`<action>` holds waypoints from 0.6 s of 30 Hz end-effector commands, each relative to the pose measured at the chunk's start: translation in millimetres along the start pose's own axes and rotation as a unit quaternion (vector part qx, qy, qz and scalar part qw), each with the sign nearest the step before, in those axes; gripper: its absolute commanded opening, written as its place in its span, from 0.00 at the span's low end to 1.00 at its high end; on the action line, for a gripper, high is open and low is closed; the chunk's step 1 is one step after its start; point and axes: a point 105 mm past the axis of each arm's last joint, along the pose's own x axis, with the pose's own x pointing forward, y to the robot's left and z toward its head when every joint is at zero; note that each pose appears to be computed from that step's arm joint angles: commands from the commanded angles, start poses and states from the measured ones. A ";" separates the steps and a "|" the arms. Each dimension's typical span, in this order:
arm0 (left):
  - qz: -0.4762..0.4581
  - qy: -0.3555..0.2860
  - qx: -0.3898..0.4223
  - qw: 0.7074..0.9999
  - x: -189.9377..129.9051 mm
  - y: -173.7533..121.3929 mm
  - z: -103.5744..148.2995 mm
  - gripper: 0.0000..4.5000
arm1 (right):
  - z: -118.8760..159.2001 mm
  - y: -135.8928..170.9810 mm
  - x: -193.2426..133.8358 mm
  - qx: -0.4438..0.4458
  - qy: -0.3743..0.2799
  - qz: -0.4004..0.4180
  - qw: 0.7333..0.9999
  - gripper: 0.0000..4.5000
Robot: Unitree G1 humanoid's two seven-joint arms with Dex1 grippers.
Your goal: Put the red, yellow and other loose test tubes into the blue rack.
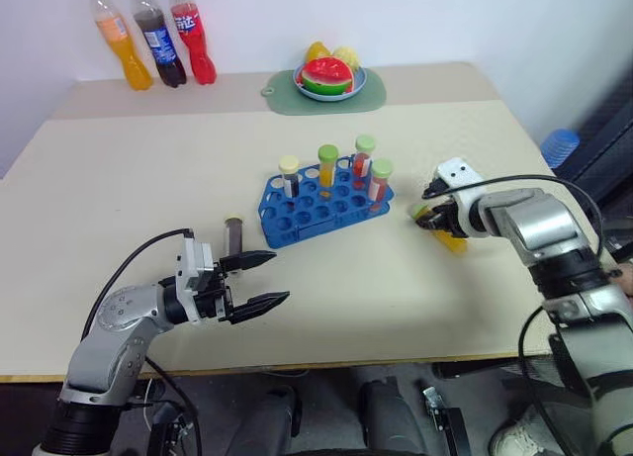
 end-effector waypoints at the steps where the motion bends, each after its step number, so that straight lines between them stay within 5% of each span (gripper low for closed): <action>1: -0.003 -0.017 0.017 1.000 0.3 -1.4 12.4 0.84 | 6.2 5.5 -21.6 -0.052 -0.032 0.013 0.998 0.23; 7: -0.007 -0.022 0.014 1.000 3.9 3.0 13.5 0.84 | 44.4 71.1 -73.4 -0.119 -0.191 0.164 0.961 0.23; 10: -0.008 -0.023 0.014 1.000 4.0 7.3 13.4 0.84 | 86.9 105.3 -87.5 -0.094 -0.359 0.216 0.903 0.23; 18: 0.022 -0.028 0.013 0.999 -3.8 17.4 9.5 0.84 | 156.6 116.5 -53.9 -0.023 -0.561 0.081 0.823 0.23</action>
